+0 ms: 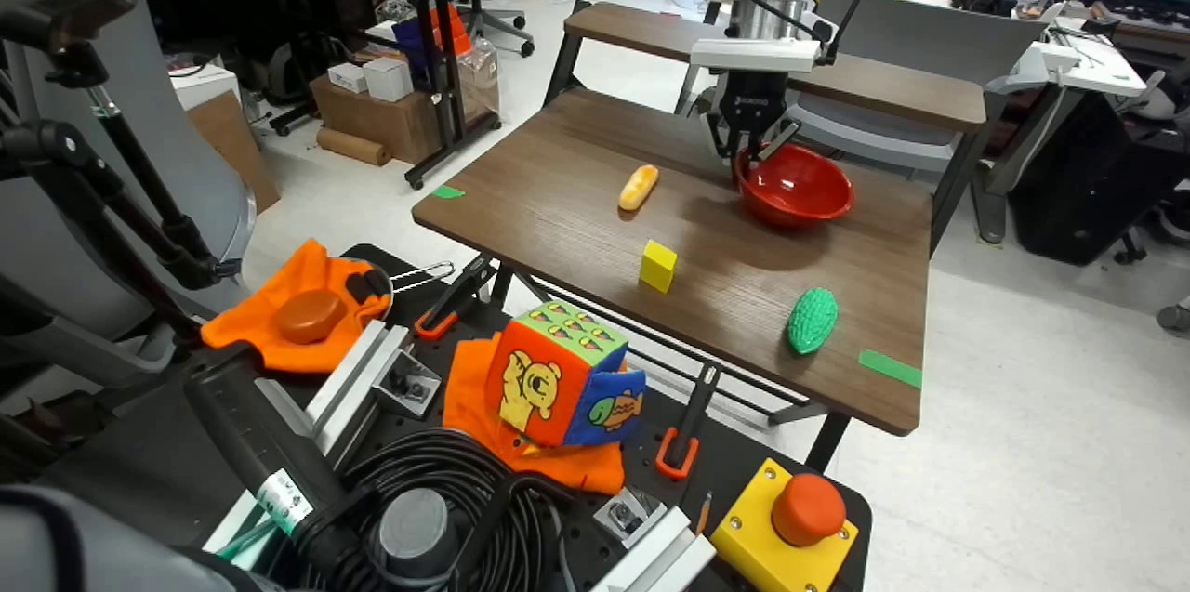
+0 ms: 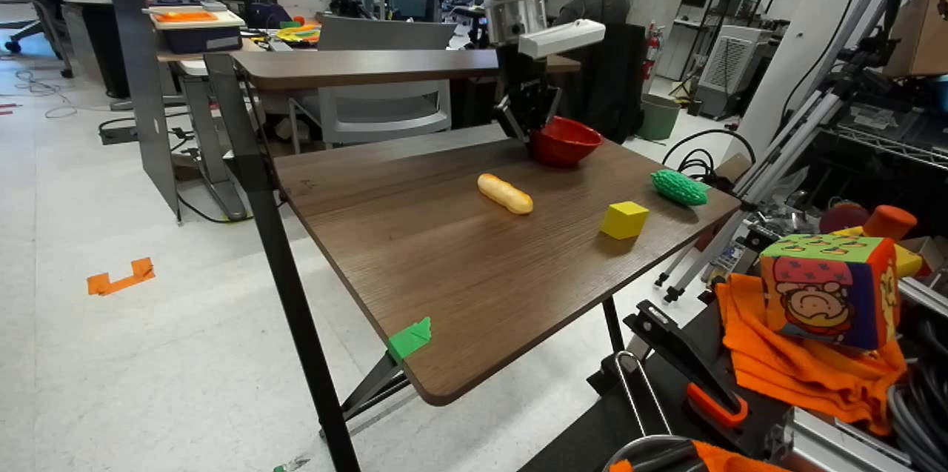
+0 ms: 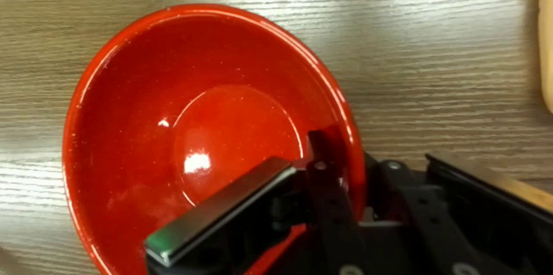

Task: Move the red bowl forward

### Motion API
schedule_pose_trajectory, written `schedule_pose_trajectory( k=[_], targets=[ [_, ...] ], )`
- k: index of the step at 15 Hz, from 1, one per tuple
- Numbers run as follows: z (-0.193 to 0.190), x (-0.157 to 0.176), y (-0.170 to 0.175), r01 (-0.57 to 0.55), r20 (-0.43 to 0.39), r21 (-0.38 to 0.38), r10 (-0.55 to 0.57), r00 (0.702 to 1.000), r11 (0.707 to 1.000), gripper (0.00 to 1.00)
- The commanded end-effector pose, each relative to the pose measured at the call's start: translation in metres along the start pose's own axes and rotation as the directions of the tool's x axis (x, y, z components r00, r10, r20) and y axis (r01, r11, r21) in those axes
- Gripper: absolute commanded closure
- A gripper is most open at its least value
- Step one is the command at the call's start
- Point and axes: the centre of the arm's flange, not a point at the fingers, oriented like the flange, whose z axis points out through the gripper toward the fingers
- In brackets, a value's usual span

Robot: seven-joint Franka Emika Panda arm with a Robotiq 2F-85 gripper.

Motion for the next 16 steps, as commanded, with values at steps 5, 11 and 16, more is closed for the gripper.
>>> schedule_pose_trajectory(
  k=[5,11,16],
  targets=[
    [-0.054,-0.044,-0.002,0.095,-0.033,-0.048,-0.097,0.995,0.994,0.98],
    [-0.073,-0.112,-0.061,0.315,-0.047,-0.201,-0.331,0.943,0.927,0.98],
    [-0.064,-0.158,-0.14,0.508,-0.112,-0.275,-0.552,0.826,0.816,0.98]
  ],
)
